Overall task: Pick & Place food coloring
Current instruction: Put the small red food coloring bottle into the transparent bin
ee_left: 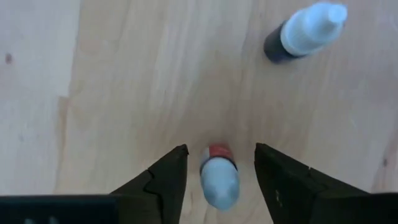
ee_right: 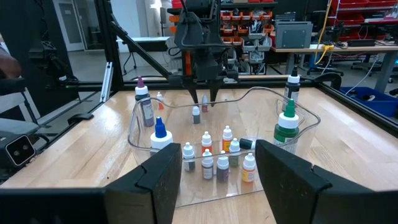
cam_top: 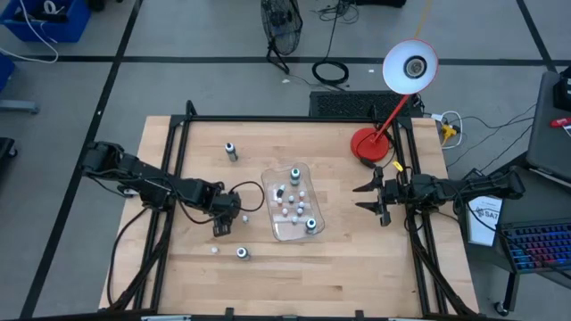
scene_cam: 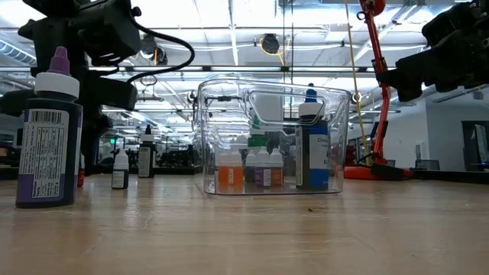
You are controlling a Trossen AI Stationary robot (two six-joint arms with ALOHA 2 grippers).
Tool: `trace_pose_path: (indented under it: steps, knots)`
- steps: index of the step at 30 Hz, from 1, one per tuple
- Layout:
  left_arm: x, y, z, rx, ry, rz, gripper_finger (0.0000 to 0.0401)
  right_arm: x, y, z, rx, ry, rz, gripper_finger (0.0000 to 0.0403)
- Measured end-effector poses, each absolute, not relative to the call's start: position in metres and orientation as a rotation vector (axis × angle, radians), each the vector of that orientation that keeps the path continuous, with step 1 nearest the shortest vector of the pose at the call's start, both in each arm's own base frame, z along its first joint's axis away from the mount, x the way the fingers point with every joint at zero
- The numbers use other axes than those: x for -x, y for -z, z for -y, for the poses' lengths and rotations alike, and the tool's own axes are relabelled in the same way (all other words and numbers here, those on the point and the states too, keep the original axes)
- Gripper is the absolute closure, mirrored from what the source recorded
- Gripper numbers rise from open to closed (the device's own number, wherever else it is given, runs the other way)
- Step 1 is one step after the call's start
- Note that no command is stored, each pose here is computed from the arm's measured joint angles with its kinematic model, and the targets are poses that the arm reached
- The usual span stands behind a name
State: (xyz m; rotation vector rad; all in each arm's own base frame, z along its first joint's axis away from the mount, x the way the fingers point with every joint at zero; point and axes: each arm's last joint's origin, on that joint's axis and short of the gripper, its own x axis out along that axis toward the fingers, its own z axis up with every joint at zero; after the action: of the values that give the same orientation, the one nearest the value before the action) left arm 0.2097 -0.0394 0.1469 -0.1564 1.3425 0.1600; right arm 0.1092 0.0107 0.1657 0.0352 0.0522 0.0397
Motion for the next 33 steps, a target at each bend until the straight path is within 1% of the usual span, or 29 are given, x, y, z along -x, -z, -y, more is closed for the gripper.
trace_pose_path:
  steps: [8,21,23,27,28,31,33]
  knots:
    - [-0.209,-0.147,0.040,0.176,-0.149,-1.358,0.0246,-0.109,-0.166,-0.011,-0.035,-0.040,-0.052,0.0210]
    - [-0.209,-0.147,0.040,0.171,-0.151,-1.357,0.0280,-0.109,-0.166,-0.011,-0.035,-0.040,-0.052,0.0210]
    - [-0.209,-0.147,0.040,0.170,-0.152,-1.356,0.0292,-0.109,-0.166,-0.011,-0.035,-0.040,-0.052,0.0209]
    - [-0.209,-0.147,0.040,0.170,-0.154,-1.355,0.0332,-0.109,-0.166,-0.011,-0.035,-0.040,-0.052,0.0209]
    - [-0.209,-0.147,0.040,0.170,-0.154,-1.355,0.0336,-0.109,-0.166,-0.011,-0.035,-0.040,-0.052,0.0210]
    - [-0.211,-0.151,0.040,0.171,-0.153,-1.353,0.0336,-0.109,-0.166,-0.011,-0.035,-0.040,-0.052,0.0211]
    - [-0.217,-0.162,0.041,0.173,-0.150,-1.341,0.0336,-0.109,-0.166,-0.011,-0.035,-0.040,-0.052,0.0209]
